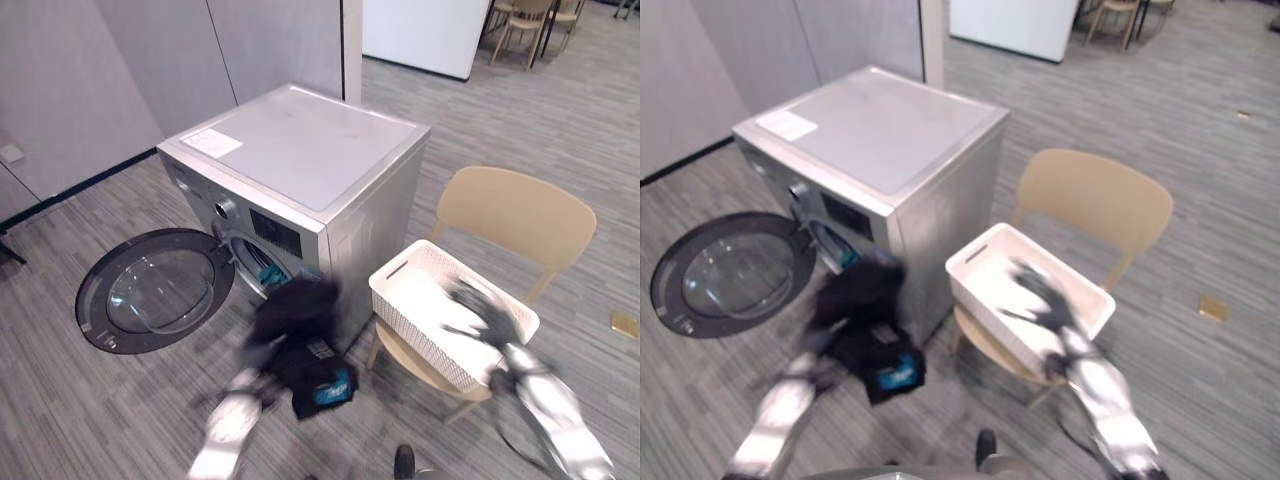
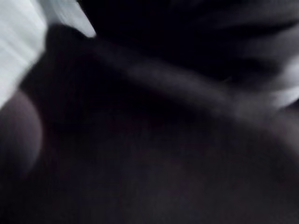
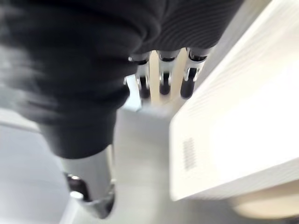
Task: Grab the laundry basket,head to the washer,open it,put in the laundry and shut it.
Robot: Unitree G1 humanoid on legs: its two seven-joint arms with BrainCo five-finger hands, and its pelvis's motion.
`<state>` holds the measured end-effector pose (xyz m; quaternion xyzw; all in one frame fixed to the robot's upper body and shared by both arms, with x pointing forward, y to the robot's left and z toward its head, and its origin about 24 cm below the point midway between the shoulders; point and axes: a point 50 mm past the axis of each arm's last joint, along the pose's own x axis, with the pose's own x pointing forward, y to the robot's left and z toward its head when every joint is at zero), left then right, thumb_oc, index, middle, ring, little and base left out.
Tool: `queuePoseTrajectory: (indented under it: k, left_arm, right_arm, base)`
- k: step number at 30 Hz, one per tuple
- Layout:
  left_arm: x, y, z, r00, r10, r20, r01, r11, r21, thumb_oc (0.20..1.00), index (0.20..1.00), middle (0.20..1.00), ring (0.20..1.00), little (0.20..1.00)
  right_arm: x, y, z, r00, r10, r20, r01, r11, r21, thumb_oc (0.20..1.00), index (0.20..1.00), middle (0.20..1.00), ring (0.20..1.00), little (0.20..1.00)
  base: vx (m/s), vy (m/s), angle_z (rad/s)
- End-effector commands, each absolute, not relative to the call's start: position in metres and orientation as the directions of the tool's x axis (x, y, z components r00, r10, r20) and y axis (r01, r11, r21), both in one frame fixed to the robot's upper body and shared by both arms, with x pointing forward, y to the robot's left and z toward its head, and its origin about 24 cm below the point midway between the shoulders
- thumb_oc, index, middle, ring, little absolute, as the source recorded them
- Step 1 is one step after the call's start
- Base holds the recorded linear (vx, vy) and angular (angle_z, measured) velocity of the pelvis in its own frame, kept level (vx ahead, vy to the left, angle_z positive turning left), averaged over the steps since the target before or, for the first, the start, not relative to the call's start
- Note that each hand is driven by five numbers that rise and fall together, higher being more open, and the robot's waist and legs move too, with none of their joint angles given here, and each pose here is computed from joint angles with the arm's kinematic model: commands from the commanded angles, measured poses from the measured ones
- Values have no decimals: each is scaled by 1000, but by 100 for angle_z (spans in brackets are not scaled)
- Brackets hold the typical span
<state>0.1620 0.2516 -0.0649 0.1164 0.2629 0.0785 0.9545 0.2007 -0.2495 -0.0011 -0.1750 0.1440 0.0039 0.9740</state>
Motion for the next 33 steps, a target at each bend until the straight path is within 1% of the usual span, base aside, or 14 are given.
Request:
queuePoseTrajectory:
  k: [1, 4, 5, 9, 12, 16, 19, 22, 29, 33]
  left_arm:
    - [175, 269, -60, 864, 235, -445, -97, 945, 311, 200, 200, 200, 200, 200]
    - [171, 274, -66, 841, 272, -468, -127, 939, 318, 200, 200, 200, 200, 200]
    - [167, 276, -76, 804, 313, -505, -175, 937, 301, 200, 200, 200, 200, 200]
    - [169, 272, -76, 806, 306, -507, -176, 941, 287, 200, 200, 200, 200, 200]
    - [167, 268, -79, 803, 280, -526, -143, 948, 286, 200, 200, 200, 200, 200]
    - [169, 267, -79, 804, 266, -531, -105, 944, 313, 200, 200, 200, 200, 200]
    - [166, 265, -81, 803, 250, -541, -85, 946, 311, 200, 200, 200, 200, 200]
    - [163, 262, -85, 793, 229, -564, -45, 946, 320, 200, 200, 200, 200, 200]
    - [178, 266, -73, 826, 230, -515, -32, 931, 364, 200, 200, 200, 200, 200]
    - [181, 259, -75, 830, 210, -517, -28, 941, 337, 200, 200, 200, 200, 200]
  right_arm:
    - [203, -236, -33, 923, 29, -385, -197, 892, -406, 1000, 1000, 1000, 1000, 1000]
    - [201, -235, -44, 904, 19, -428, -206, 895, -395, 1000, 1000, 1000, 1000, 1000]
    - [200, -233, -53, 888, 10, -460, -212, 896, -389, 1000, 1000, 1000, 1000, 1000]
    - [201, -233, -57, 884, -10, -468, -204, 892, -403, 1000, 1000, 1000, 1000, 1000]
    - [197, -234, -63, 871, -38, -490, -194, 890, -413, 1000, 1000, 1000, 1000, 1000]
    - [192, -241, -65, 865, -86, -495, -172, 874, -454, 1000, 1000, 1000, 1000, 1000]
    - [185, -241, -70, 851, -84, -519, -197, 864, -463, 1000, 1000, 1000, 1000, 1000]
    - [190, -233, -72, 850, -63, -523, -223, 856, -466, 1000, 1000, 1000, 1000, 1000]
    - [214, -200, -61, 890, 48, -454, -277, 847, -453, 1000, 1000, 1000, 1000, 1000]
    - [218, -198, -60, 886, 59, -460, -296, 836, -462, 1000, 1000, 1000, 1000, 1000]
  base:
    - [49, -96, -2]
    - [-50, -48, 17]
    - [-110, -65, 15]
    - [-44, -37, 97]
    - [112, 46, 96]
    - [171, 167, 97]
    - [170, 215, 105]
    - [371, 392, 33]
    - [209, 231, 14]
    - [226, 50, 29]
